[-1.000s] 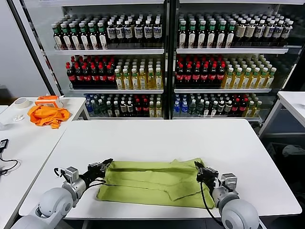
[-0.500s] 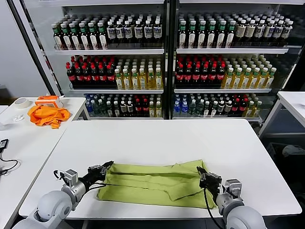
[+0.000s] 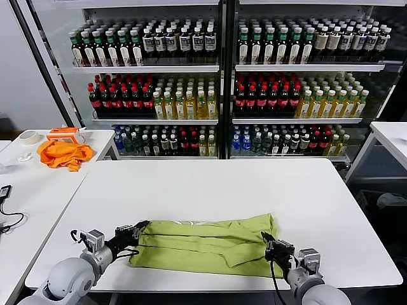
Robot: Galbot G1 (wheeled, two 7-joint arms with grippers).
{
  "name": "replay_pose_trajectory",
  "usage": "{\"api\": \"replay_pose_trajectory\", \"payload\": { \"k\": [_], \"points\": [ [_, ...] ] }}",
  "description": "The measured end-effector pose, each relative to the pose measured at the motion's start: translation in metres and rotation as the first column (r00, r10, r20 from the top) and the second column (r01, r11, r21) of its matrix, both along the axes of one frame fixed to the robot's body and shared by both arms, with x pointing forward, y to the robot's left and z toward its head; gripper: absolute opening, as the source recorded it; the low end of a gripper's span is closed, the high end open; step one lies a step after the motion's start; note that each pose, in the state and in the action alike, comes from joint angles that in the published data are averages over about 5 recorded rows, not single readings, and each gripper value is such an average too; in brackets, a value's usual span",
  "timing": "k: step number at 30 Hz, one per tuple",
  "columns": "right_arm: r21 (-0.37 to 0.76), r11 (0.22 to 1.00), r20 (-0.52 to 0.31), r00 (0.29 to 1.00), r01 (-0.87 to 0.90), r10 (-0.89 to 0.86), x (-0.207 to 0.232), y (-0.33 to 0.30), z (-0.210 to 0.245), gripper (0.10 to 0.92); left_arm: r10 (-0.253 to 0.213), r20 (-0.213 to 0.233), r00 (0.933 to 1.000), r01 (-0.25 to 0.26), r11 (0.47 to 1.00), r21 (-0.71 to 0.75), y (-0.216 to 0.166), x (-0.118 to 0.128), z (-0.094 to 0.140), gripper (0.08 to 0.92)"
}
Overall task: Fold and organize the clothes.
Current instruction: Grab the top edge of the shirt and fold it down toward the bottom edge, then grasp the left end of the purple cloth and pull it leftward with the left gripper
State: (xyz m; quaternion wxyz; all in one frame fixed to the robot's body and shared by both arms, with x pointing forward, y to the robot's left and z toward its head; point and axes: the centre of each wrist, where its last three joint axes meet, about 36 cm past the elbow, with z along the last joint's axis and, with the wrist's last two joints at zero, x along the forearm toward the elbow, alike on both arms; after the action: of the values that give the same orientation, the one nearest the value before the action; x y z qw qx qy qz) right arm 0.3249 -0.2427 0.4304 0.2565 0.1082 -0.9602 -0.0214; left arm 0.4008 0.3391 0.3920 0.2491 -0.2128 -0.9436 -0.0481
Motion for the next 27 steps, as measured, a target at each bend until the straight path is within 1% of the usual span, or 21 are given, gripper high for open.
{"api": "replay_pose_trajectory", "payload": {
  "k": [3,5,10,13,15,17,19,21,24,27],
  "points": [
    [-0.013,1.0,0.001,1.0,0.001,-0.001,-0.001,0.0,-0.002,0.113,0.002,-0.006,1.0,-0.002,1.0,0.018,-0.003,-0.001,0.0,0.092],
    [-0.018,1.0,0.002,1.0,0.002,-0.002,-0.002,0.0,-0.002,0.137,0.005,-0.007,1.0,-0.005,1.0,0.028,-0.005,-0.002,0.001,0.123],
    [-0.024,1.0,0.014,1.0,0.008,-0.007,-0.005,-0.002,0.001,0.274,0.024,-0.004,0.9997,-0.024,0.999,0.041,-0.008,-0.004,0.005,0.253],
    [-0.022,1.0,0.025,1.0,0.013,-0.013,-0.008,-0.002,0.006,0.36,0.037,0.008,0.9993,-0.037,0.999,0.036,-0.012,-0.006,0.009,0.34],
    [-0.019,1.0,0.033,0.999,0.016,-0.016,-0.01,-0.001,0.01,0.421,0.053,0.019,0.9984,-0.053,0.998,0.032,-0.016,-0.007,0.012,0.4],
    [-0.015,1.0,0.041,0.999,0.019,-0.018,-0.012,-0.001,0.014,0.473,0.078,0.027,0.9966,-0.079,0.996,0.029,-0.02,-0.008,0.014,0.461],
    [-0.01,1.0,0.049,0.999,0.022,-0.022,-0.014,-0.001,0.017,0.533,0.111,0.032,0.9933,-0.112,0.993,0.026,-0.026,-0.01,0.015,0.513],
    [-0.005,1.0,0.053,0.998,0.027,-0.026,-0.016,-0.001,0.02,0.594,0.148,0.035,0.9883,-0.149,0.989,0.025,-0.032,-0.014,0.015,0.574],
    [-0.001,1.0,0.055,0.998,0.031,-0.031,-0.018,-0.001,0.022,0.681,0.202,0.038,0.9787,-0.203,0.979,0.026,-0.041,-0.022,0.014,0.66],
    [0.003,1.0,0.056,0.998,0.031,-0.031,-0.019,-0.001,0.023,0.762,0.244,0.028,0.9695,-0.244,0.969,0.026,-0.05,-0.031,0.012,0.746]
  ]
}}
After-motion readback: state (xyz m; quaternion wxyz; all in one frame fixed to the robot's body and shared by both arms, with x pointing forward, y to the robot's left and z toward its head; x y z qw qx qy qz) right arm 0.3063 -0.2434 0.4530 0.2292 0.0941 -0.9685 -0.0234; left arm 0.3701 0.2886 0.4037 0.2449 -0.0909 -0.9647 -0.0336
